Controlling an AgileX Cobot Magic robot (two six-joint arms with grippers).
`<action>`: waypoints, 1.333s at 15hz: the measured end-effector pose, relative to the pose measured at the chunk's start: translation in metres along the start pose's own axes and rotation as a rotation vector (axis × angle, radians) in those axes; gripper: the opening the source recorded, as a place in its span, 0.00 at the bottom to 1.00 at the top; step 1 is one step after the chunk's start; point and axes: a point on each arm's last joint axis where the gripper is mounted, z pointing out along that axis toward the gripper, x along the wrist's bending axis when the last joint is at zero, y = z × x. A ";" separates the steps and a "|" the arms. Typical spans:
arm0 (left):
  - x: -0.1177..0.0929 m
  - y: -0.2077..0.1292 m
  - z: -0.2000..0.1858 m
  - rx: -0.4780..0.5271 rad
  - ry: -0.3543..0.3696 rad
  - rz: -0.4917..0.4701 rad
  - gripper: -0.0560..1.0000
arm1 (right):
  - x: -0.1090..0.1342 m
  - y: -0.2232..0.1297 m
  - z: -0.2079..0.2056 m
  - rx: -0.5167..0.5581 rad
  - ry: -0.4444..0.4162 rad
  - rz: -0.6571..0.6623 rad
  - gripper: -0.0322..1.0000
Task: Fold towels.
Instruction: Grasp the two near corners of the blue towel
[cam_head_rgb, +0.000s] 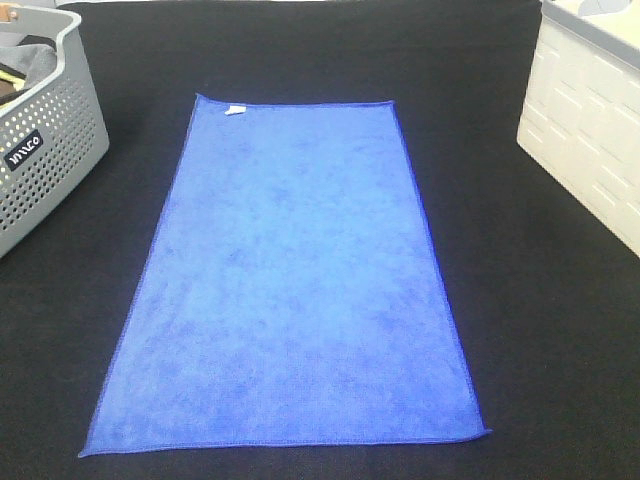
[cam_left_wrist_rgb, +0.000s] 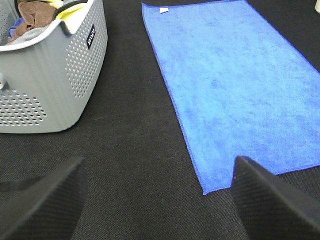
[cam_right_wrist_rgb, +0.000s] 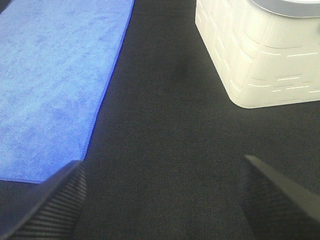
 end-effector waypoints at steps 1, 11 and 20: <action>0.000 0.000 0.000 0.000 0.000 0.000 0.77 | 0.000 0.000 0.000 0.000 0.000 0.000 0.79; 0.000 0.000 0.000 0.000 0.000 0.000 0.77 | 0.000 0.000 0.000 0.000 0.000 0.000 0.79; 0.001 0.008 -0.003 -0.081 0.010 -0.003 0.77 | 0.000 0.002 0.000 -0.010 -0.001 0.027 0.78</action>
